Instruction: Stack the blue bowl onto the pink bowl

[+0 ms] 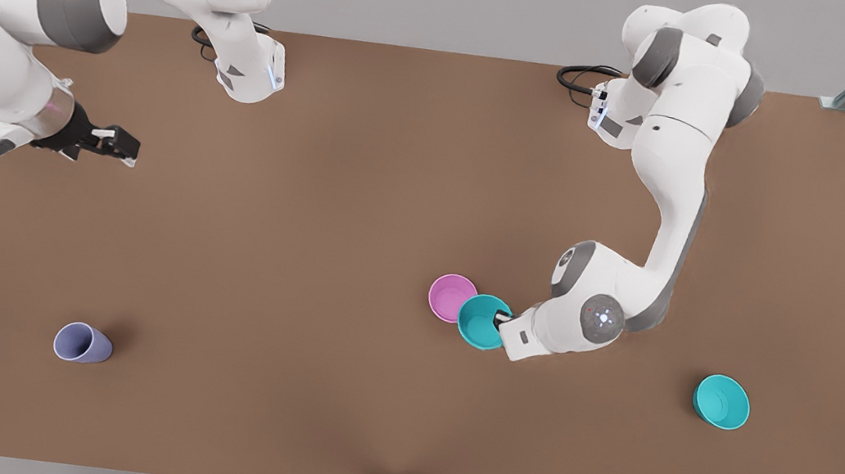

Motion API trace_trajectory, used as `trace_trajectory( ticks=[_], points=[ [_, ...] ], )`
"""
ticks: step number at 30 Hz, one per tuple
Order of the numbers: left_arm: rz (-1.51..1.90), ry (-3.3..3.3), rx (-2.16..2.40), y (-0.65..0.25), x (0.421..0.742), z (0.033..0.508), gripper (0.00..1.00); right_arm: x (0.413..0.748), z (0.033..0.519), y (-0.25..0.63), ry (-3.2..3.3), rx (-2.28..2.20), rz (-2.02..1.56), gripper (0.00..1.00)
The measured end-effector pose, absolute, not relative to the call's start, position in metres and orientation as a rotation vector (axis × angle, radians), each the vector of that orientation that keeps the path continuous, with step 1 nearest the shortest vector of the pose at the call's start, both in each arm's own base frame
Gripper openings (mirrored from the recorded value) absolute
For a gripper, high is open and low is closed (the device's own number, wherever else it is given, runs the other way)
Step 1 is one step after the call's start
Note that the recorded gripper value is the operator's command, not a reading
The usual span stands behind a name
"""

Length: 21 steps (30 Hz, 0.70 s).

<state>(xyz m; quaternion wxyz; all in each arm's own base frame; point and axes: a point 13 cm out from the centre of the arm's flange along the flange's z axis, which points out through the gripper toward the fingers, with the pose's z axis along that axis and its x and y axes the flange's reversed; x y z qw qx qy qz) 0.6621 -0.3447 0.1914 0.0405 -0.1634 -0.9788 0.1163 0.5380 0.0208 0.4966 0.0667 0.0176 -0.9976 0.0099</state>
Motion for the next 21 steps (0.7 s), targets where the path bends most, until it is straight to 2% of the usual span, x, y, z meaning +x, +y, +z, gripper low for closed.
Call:
trace_trajectory(
  ticks=[2, 5, 15, 21],
  points=[
    [0.352, -2.977, -0.461, -0.375, 0.651, 0.176, 0.21, 0.538, 0.496, 0.027, -3.006, 0.089, 0.030, 1.00],
    [0.332, -2.955, -0.333, -0.376, 0.647, 0.156, 0.21, 0.539, 0.493, 0.027, -3.000, 0.114, 0.028, 1.00],
    [0.279, -2.840, -0.102, -0.391, 0.606, 0.151, 0.21, 0.541, 0.487, 0.014, -2.985, 0.136, 0.017, 1.00],
    [0.239, -2.809, 0.002, -0.388, 0.596, 0.143, 0.21, 0.541, 0.485, 0.019, -2.980, 0.173, 0.014, 1.00]
  ],
)
